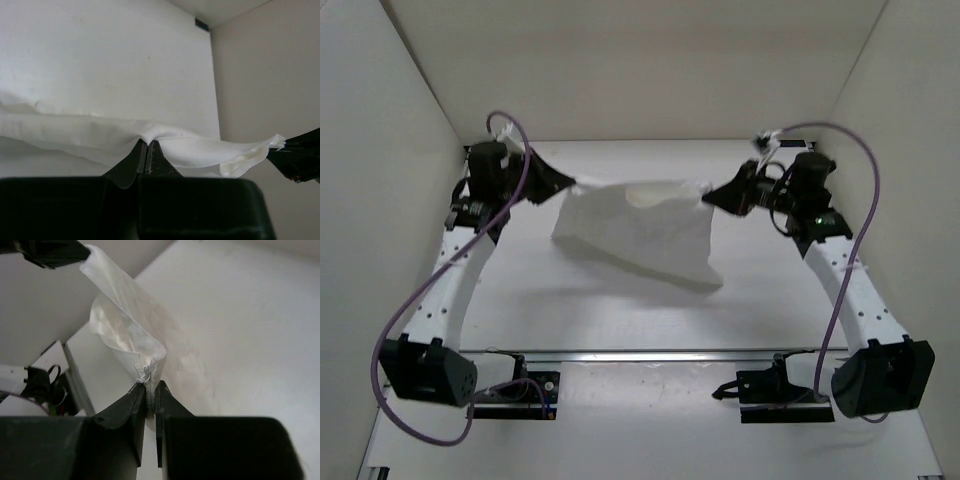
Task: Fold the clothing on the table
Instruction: Fold the skirt
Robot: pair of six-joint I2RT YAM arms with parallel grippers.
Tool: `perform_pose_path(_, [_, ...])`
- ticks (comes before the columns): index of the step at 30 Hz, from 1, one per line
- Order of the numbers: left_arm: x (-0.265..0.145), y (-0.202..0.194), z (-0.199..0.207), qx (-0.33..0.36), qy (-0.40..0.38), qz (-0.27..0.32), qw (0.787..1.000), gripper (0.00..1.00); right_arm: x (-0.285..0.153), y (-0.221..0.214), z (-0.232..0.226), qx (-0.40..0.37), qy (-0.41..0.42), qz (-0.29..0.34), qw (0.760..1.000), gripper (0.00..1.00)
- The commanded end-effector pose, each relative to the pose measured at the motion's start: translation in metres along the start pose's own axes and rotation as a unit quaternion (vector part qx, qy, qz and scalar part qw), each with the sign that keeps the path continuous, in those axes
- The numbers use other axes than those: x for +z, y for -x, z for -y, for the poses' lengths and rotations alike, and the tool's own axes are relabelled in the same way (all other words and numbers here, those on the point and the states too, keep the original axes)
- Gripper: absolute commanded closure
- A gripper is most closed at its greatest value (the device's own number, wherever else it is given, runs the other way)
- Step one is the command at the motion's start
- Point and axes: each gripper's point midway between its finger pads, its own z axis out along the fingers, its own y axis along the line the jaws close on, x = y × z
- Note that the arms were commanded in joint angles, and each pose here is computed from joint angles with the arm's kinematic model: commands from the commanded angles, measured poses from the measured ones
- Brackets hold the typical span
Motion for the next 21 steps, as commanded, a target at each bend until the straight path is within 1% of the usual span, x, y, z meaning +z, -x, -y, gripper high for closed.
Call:
perform_pose_path(1, [-0.019,0.076,0.051,0.058,-0.041,0.088,0.994,1.00,-0.019,0.097,-0.025,-0.109,0.041,0.082,0.990,1.00])
perform_pose_path(3, [-0.023,0.081,0.054,0.059,-0.046,0.097,0.993,1.00,-0.019,0.099,-0.008,-0.093,0.044,0.075,0.992,1.00])
perform_pose_path(4, [-0.025,0.079,0.046,0.054,-0.038,0.103,0.992,1.00,-0.020,0.095,-0.007,-0.088,0.048,0.072,0.992,1.00])
perform_pose_path(5, [-0.024,0.065,0.039,0.053,-0.037,0.098,0.993,1.00,-0.018,0.087,0.002,-0.083,0.042,0.070,0.993,1.00])
perform_pose_path(6, [-0.023,0.060,0.034,0.050,-0.037,0.096,0.993,1.00,-0.014,0.065,0.011,-0.061,0.048,0.055,0.996,1.00])
perform_pose_path(8, [-0.014,0.022,0.001,0.034,-0.019,0.071,0.997,1.00,-0.009,0.042,0.020,-0.048,0.052,0.045,0.997,1.00])
perform_pose_path(9, [-0.011,0.012,-0.005,0.032,-0.022,0.066,0.997,1.00,-0.005,0.022,0.025,-0.038,0.056,0.033,0.997,1.00])
perform_pose_path(10, [-0.007,-0.016,-0.023,0.019,-0.011,0.042,0.999,1.00,-0.001,-0.001,0.030,-0.022,0.054,0.018,0.998,0.99])
perform_pose_path(11, [-0.005,-0.041,-0.039,0.013,-0.003,0.022,1.000,1.00,0.002,-0.013,0.030,-0.012,0.053,0.006,0.999,1.00])
perform_pose_path(12, [-0.002,-0.069,-0.059,0.005,0.013,-0.006,1.000,1.00,0.006,-0.039,0.026,0.001,0.060,-0.018,0.998,1.00])
perform_pose_path(13, [-0.010,-0.078,-0.059,0.008,0.009,-0.001,1.000,1.00,0.007,-0.043,0.026,-0.001,0.047,-0.020,0.999,1.00])
perform_pose_path(14, [-0.014,-0.102,-0.072,0.001,0.014,-0.017,1.000,1.00,0.010,-0.072,0.025,0.029,0.035,-0.051,0.998,1.00])
perform_pose_path(15, [-0.016,-0.122,-0.088,-0.010,0.032,-0.035,0.999,1.00,0.008,-0.090,0.018,0.038,0.032,-0.066,0.997,1.00])
perform_pose_path(16, [-0.023,-0.126,-0.085,-0.006,0.025,-0.027,0.999,1.00,0.003,-0.105,0.017,0.050,0.012,-0.075,0.996,1.00])
perform_pose_path(17, [-0.030,-0.141,-0.093,-0.007,0.029,-0.037,0.999,1.00,0.002,-0.113,0.016,0.053,0.000,-0.080,0.995,1.00])
perform_pose_path(18, [-0.032,-0.156,-0.101,-0.014,0.039,-0.054,0.998,1.00,-0.004,-0.127,0.010,0.071,-0.006,-0.091,0.993,0.99])
perform_pose_path(19, [-0.039,-0.165,-0.103,-0.014,0.038,-0.059,0.997,1.00,-0.010,-0.136,0.006,0.085,-0.017,-0.097,0.991,1.00])
perform_pose_path(21, [-0.051,-0.173,-0.103,-0.011,0.034,-0.054,0.998,1.00,-0.020,-0.148,0.000,0.097,-0.033,-0.104,0.989,1.00])
